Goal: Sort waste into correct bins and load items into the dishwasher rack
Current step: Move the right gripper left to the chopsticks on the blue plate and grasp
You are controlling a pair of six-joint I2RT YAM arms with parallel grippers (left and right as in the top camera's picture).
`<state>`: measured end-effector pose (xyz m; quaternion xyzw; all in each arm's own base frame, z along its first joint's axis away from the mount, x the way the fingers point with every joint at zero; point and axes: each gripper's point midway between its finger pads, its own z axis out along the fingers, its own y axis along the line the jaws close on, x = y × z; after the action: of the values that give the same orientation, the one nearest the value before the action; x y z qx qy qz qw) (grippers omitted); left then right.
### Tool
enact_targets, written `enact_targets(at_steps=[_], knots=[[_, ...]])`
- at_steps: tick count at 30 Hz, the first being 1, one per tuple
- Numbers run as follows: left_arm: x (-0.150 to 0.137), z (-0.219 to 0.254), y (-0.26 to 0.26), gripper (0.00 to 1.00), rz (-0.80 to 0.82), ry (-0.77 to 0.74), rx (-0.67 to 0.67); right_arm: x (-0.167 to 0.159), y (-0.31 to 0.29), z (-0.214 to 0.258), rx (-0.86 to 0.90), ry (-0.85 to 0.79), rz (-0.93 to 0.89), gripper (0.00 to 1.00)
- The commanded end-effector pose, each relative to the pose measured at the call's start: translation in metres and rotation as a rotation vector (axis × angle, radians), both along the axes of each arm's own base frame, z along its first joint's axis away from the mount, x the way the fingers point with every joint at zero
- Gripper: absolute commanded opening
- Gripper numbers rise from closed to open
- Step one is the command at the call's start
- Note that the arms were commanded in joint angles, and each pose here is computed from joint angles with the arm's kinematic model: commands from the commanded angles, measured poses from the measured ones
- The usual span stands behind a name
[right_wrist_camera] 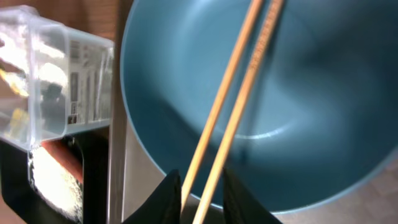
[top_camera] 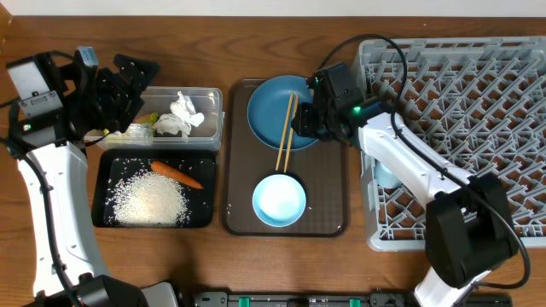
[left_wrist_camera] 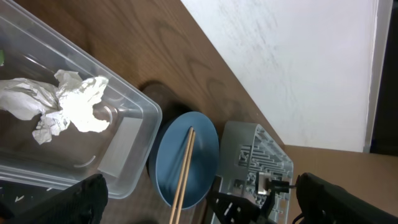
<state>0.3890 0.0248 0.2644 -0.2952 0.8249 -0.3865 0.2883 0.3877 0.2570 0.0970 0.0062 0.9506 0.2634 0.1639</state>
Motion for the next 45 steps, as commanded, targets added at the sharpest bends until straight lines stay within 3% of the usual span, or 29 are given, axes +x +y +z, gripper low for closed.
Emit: enact_targets(at_steps=[1, 29, 45], knots=[[-0.001, -0.002, 0.001, 0.98, 0.007, 0.008, -0.004, 0.006, -0.002, -0.012, -0.022, 0.037, -0.084, 0.21], [-0.001, -0.002, 0.001, 0.98, 0.007, 0.008, -0.004, 0.013, 0.012, -0.054, -0.039, 0.073, -0.13, 0.29], [-0.001, -0.002, 0.001, 0.98, 0.007, 0.008, -0.004, 0.008, 0.013, -0.057, -0.053, 0.08, -0.131, 0.24]])
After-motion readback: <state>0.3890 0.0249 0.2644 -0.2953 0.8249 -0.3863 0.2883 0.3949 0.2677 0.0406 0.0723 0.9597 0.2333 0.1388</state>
